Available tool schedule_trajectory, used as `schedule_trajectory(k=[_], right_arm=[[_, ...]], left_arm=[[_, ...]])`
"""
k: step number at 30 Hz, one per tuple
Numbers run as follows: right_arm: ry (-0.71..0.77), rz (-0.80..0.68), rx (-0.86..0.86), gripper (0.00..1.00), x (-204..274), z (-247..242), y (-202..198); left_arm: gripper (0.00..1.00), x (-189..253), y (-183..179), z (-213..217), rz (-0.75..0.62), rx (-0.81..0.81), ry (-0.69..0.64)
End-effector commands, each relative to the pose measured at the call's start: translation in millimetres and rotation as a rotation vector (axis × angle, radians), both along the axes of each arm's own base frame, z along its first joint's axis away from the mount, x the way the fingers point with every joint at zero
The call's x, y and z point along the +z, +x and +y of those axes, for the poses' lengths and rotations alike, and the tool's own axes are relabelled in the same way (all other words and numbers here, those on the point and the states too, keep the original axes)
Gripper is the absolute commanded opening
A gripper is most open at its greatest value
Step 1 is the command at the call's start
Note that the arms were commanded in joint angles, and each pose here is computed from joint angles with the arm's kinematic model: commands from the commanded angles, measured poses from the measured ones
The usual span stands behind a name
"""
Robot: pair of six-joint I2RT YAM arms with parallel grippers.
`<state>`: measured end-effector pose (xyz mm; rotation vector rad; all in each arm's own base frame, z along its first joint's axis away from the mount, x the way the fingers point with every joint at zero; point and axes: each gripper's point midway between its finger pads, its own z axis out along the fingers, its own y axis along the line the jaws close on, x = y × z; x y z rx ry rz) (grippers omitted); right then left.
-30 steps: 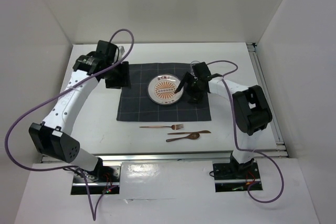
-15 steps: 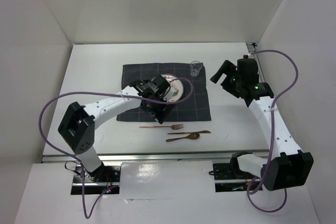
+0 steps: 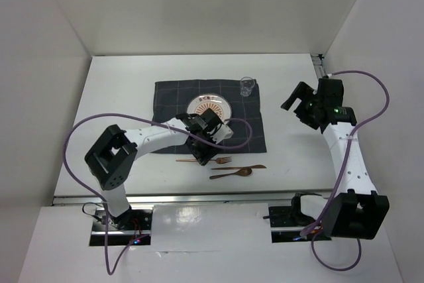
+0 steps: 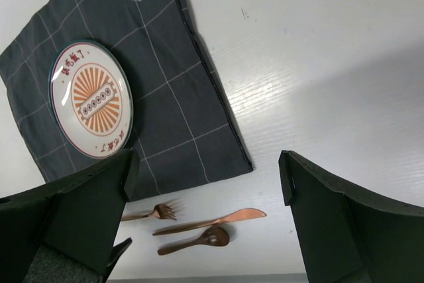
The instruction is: Set the dinner table for one person
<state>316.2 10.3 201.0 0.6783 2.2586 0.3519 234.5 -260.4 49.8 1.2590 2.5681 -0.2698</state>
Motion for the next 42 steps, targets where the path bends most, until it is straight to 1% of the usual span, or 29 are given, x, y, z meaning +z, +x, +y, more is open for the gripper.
schedule_trajectory(k=[1,3,7,13,15,17,18,19,20,22,24,26,28,30,31,32,35,36,37,40,41,42], right_arm=[[0.010,-0.002,0.033,1.00,-4,1,-1],[0.004,-0.003,0.031,1.00,-4,-2,-1],[0.004,-0.003,0.021,1.00,-4,-5,-1],[0.005,0.006,0.021,1.00,-7,-5,-1],[0.011,0.006,0.028,1.00,-7,-4,-1],[0.013,0.015,0.028,1.00,-9,-4,0],[0.013,0.015,0.028,1.00,-9,-4,0],[0.013,0.015,0.028,1.00,-9,-4,0],[0.013,0.015,0.028,1.00,-9,-4,0],[0.013,0.015,0.028,1.00,-9,-4,0],[0.007,0.016,0.021,1.00,-10,-5,0],[0.005,0.006,0.021,1.00,-7,-5,-1],[0.006,0.016,0.021,1.00,-8,-5,-2],[0.006,0.016,0.021,1.00,-8,-5,-2],[0.006,0.016,0.021,1.00,-8,-5,-2],[0.013,0.016,0.015,1.00,-8,-5,-2],[0.019,0.015,0.021,1.00,-8,-3,-2],[0.026,0.014,0.028,1.00,-7,-1,-2],[0.026,0.014,0.028,1.00,-7,-1,-2],[0.024,0.005,0.028,1.00,-5,-1,-3],[0.023,0.004,0.042,1.00,-5,0,-3],[0.017,0.003,0.048,1.00,-5,0,-4]], left_arm=[[0.69,-14,-3,-11,0.005,-0.085,-0.004],[0.69,-14,-4,-15,-0.003,-0.094,-0.012],[0.69,-29,-1,-8,-0.013,-0.081,0.034],[0.68,-37,1,-6,-0.017,-0.087,0.048],[0.65,-42,-1,-6,-0.003,-0.101,0.053],[0.54,-49,-4,-8,0.028,-0.117,0.059],[0.47,-52,-7,-5,0.042,-0.118,0.073],[0.32,-53,-6,-8,0.047,-0.120,0.066],[0.29,-57,-9,-5,0.065,-0.120,0.083],[0.29,-57,-12,-5,0.082,-0.113,0.080],[0.29,-43,-14,-12,0.062,-0.118,0.044],[0.29,-34,-18,-13,0.056,-0.128,0.038],[0.27,-16,-28,-14,0.049,-0.151,0.020],[0.20,-1,-34,-19,0.046,-0.169,-0.009],[0.20,12,-43,-21,0.060,-0.190,-0.034],[0.19,21,-45,-23,0.063,-0.195,-0.052],[0.11,41,-64,-24,0.090,-0.231,-0.081],[0.08,49,-62,-27,0.076,-0.224,-0.101],[0.00,56,-63,-27,0.073,-0.208,-0.112],[0.00,80,-41,-22,-0.035,-0.101,-0.117],[0.00,84,-19,-13,-0.081,0.010,-0.106],[0.00,96,-3,-8,-0.127,0.086,-0.113]])
